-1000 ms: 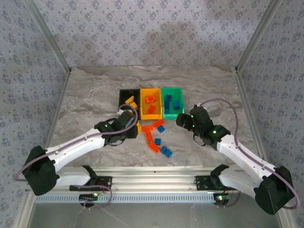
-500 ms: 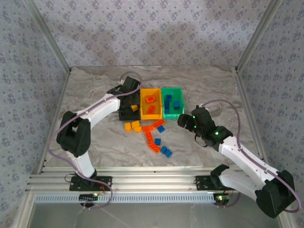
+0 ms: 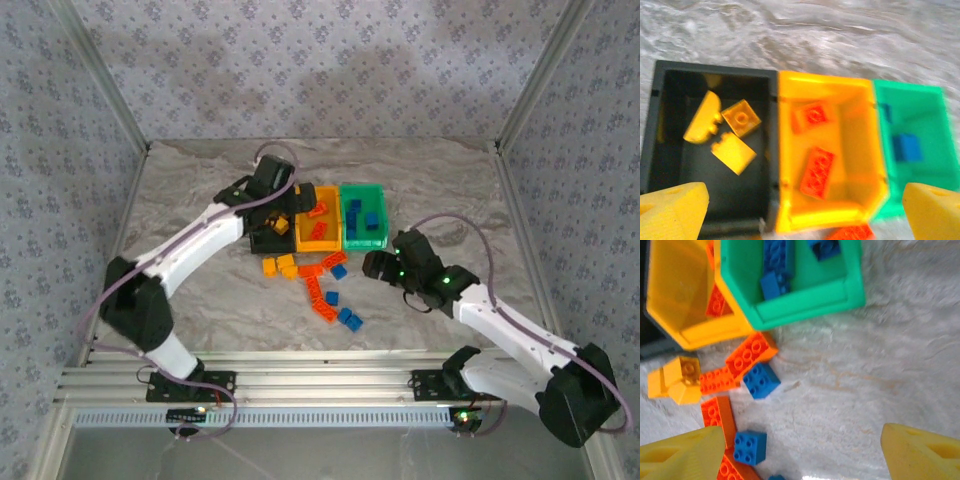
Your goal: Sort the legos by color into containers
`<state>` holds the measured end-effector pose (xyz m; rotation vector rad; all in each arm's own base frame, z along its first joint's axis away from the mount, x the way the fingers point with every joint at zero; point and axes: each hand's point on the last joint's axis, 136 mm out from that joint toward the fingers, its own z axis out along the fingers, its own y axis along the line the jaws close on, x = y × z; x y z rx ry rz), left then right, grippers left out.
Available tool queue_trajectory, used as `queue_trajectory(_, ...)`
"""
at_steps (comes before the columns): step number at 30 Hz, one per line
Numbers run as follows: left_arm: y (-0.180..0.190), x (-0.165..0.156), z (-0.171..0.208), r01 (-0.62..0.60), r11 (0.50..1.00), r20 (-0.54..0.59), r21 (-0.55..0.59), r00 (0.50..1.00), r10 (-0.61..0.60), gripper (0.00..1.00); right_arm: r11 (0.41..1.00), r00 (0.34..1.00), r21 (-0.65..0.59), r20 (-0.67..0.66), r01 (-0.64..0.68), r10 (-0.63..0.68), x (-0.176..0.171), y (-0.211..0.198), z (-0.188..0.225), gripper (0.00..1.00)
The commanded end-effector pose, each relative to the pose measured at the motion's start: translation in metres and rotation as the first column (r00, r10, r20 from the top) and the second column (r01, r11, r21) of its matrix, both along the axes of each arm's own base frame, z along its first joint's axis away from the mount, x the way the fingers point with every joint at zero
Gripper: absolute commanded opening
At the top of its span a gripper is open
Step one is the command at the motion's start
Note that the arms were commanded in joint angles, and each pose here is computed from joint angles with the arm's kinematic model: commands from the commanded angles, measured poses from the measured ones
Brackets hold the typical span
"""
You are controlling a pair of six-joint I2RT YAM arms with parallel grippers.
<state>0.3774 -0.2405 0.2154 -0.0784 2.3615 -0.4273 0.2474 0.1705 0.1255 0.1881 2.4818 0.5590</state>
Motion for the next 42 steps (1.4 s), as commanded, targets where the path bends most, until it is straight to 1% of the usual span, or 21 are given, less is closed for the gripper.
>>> queue_trajectory(1, -0.012, -0.047, 0.011, 0.085, 0.994, 0.014, -0.072, 0.996, -0.084, 0.99, 0.989, 0.989, -0.029, -0.043, -0.146, 0.145, -0.020, 0.026, -0.017, 0.83)
queue_trajectory(4, -0.008, -0.085, -0.007, 0.116, 0.991, -0.017, -0.071, 0.993, -0.118, 0.99, 0.959, 0.960, -0.074, -0.074, -0.275, 0.270, -0.039, 0.052, -0.030, 0.84)
queue_trajectory(7, 0.009, -0.116, -0.032, 0.100, 0.992, -0.062, -0.073, 0.993, -0.104, 1.00, 0.913, 0.924, -0.141, -0.083, -0.382, 0.374, -0.049, 0.076, -0.037, 0.81)
queue_trajectory(8, 0.018, -0.124, -0.038, 0.085, 0.993, -0.072, -0.080, 0.993, -0.091, 0.99, 0.903, 0.915, -0.150, -0.092, -0.402, 0.392, -0.051, 0.084, -0.039, 0.81)
queue_trajectory(10, 0.036, -0.137, -0.048, 0.049, 0.996, -0.086, -0.073, 0.995, -0.056, 0.99, 0.860, 0.880, -0.188, -0.098, -0.475, 0.465, -0.056, 0.100, -0.040, 0.78)
queue_trajectory(13, 0.064, -0.152, -0.055, 0.002, 0.999, -0.086, -0.041, 0.996, -0.006, 1.00, 0.814, 0.849, -0.241, -0.130, -0.529, 0.513, -0.059, 0.116, -0.046, 0.72)
queue_trajectory(14, 0.073, -0.156, -0.057, -0.013, 1.000, -0.087, -0.027, 0.996, 0.011, 1.00, 0.798, 0.837, -0.256, -0.141, -0.547, 0.529, -0.061, 0.122, -0.049, 0.68)
queue_trajectory(18, 0.098, -0.168, -0.060, -0.057, 0.998, -0.087, -0.022, 0.995, 0.055, 1.00, 0.774, 0.828, -0.293, -0.189, -0.561, 0.529, -0.062, 0.127, -0.057, 0.59)
queue_trajectory(23, 0.111, -0.173, -0.066, -0.095, 0.993, -0.095, -0.074, 0.992, 0.088, 1.00, 0.745, 0.815, -0.331, -0.256, -0.579, 0.519, -0.068, 0.127, -0.071, 0.53)
queue_trajectory(28, 0.119, -0.173, -0.070, -0.113, 0.990, -0.110, -0.079, 0.989, 0.104, 1.00, 0.721, 0.792, -0.331, -0.299, -0.609, 0.531, -0.078, 0.137, -0.082, 0.51)
queue_trajectory(33, 0.122, -0.173, -0.066, -0.113, 0.990, -0.099, -0.080, 0.990, 0.104, 1.00, 0.704, 0.756, -0.279, -0.288, -0.653, 0.587, -0.096, 0.160, -0.078, 0.50)
queue_trajectory(35, 0.123, -0.173, -0.066, -0.115, 0.990, -0.095, -0.082, 0.990, 0.107, 1.00, 0.704, 0.760, -0.287, -0.272, -0.650, 0.591, -0.098, 0.165, -0.073, 0.50)
queue_trajectory(37, 0.124, -0.174, -0.065, -0.117, 0.990, -0.091, -0.085, 0.990, 0.109, 0.99, 0.713, 0.784, -0.326, -0.268, -0.621, 0.560, -0.094, 0.160, -0.071, 0.52)
queue_trajectory(39, 0.125, -0.174, -0.065, -0.121, 0.989, -0.092, -0.089, 0.989, 0.112, 1.00, 0.728, 0.815, -0.366, -0.279, -0.580, 0.509, -0.089, 0.153, -0.073, 0.62)
queue_trajectory(41, 0.125, -0.174, -0.066, -0.122, 0.988, -0.093, -0.093, 0.989, 0.113, 1.00, 0.733, 0.831, -0.394, -0.294, -0.555, 0.472, -0.086, 0.148, -0.077, 0.72)
queue_trajectory(42, 0.125, -0.174, -0.066, -0.124, 0.988, -0.093, -0.093, 0.989, 0.115, 0.99, 0.735, 0.836, -0.399, -0.294, -0.548, 0.463, -0.085, 0.149, -0.080, 0.74)
